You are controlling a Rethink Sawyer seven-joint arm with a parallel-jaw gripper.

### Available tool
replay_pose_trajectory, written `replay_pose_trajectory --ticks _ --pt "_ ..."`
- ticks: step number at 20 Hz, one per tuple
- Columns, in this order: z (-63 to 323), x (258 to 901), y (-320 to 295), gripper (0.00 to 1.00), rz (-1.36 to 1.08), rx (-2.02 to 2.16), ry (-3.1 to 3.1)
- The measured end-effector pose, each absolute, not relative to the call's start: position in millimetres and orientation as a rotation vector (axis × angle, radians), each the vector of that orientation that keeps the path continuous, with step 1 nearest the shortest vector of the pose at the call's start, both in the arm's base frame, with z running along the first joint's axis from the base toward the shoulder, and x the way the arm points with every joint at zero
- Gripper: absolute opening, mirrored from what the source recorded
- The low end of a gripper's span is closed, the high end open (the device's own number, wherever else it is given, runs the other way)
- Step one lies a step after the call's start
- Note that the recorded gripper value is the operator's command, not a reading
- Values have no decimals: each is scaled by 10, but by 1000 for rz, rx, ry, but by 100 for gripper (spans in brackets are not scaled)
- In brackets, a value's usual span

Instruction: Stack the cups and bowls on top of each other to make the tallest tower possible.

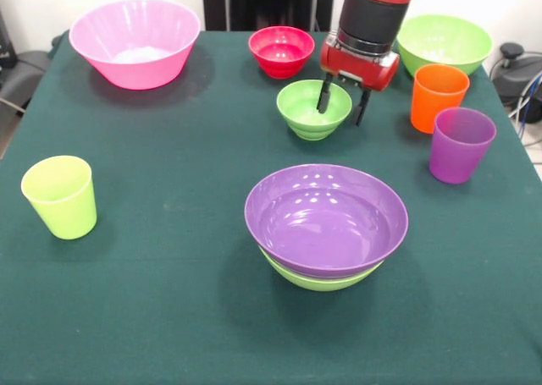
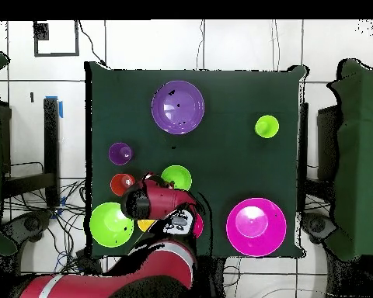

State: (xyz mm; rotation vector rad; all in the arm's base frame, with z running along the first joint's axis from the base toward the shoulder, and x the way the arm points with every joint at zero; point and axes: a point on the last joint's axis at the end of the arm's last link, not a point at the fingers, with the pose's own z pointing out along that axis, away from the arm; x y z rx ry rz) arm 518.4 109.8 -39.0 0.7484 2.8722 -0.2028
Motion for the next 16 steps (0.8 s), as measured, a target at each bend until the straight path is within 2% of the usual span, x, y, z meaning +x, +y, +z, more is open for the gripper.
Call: replay_pose_trajectory --ticks 11,12,16 --pt "-489 5067 1080 100 -219 769 2895" --pt "-498 5058 1078 0 -220 770 2897" --pt "-426 5099 996 0 -235 776 2875"
